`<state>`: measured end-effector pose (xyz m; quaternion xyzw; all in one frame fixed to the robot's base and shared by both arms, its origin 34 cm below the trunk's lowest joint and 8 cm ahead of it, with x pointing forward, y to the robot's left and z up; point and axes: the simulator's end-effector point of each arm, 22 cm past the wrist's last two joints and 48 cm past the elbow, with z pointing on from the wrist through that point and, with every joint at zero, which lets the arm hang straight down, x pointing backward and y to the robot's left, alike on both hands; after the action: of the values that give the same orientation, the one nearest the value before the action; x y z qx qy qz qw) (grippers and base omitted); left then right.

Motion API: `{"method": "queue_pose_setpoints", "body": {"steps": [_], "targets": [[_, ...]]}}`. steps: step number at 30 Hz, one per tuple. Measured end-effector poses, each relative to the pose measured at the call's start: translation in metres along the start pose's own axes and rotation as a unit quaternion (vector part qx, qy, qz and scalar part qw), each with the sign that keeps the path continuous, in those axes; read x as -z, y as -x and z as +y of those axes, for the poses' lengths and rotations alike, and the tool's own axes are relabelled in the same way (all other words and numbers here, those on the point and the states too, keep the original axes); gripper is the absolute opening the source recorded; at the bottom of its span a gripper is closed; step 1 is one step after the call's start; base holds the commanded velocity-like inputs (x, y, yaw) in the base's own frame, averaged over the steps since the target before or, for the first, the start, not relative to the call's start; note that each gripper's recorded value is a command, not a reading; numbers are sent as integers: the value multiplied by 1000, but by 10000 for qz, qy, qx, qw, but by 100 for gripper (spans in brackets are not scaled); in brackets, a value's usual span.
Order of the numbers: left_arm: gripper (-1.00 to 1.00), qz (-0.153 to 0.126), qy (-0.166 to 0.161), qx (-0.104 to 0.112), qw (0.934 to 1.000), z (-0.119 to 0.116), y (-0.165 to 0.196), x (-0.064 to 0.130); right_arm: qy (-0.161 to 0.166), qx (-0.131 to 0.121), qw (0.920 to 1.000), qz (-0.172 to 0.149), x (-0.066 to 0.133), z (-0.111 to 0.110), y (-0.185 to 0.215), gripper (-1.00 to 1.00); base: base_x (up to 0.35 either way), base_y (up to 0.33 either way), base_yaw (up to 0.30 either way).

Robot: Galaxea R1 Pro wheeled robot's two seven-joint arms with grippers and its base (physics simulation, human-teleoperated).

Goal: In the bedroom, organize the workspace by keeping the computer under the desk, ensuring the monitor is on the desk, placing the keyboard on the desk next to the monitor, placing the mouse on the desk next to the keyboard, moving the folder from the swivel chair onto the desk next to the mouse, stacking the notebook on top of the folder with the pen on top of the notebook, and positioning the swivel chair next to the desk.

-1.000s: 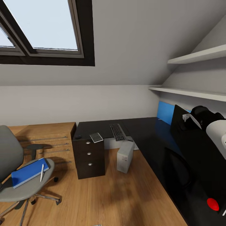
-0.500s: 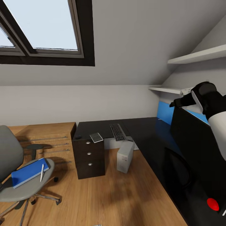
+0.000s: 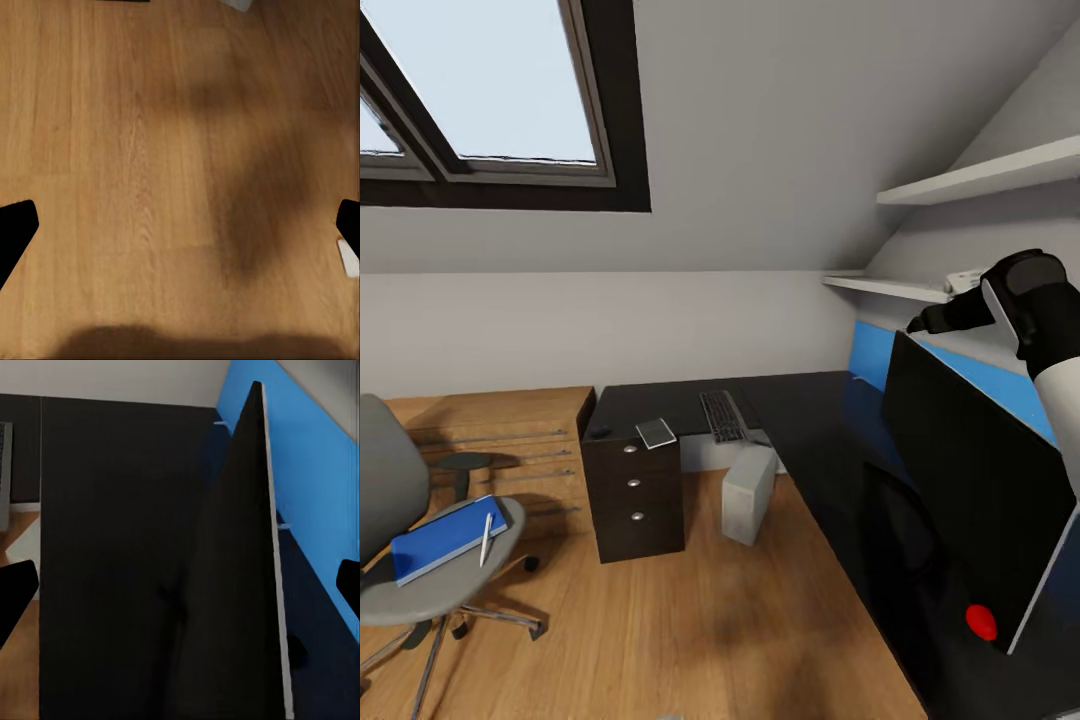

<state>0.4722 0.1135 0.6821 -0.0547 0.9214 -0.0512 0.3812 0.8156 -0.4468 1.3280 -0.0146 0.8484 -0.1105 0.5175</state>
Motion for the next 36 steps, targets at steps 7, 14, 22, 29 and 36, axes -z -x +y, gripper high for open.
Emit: {"method": "queue_pose_setpoints", "body": {"steps": [7,14,22,29,36], "targets": [[100,5,0,0,10000,0,0,0,-4,1,10000,-16,1,-1,1,100,-176,-300,0],[100,-1,3,7,10000,0,0,0,-25,-13,10000,4,0,-4,-1,100,-160,-310,0],[100,-11,20,9,10000,2,1,0,-32,-5,9999,97,-5,-4,-12,100,-159,-310,0],[100,-19,28,7,10000,3,2,-1,-7,83,9998,161,-19,1,-31,100,-167,-307,0],[100,-23,37,18,10000,3,2,-1,13,238,9997,50,-33,5,-44,100,-194,-290,0]]}}
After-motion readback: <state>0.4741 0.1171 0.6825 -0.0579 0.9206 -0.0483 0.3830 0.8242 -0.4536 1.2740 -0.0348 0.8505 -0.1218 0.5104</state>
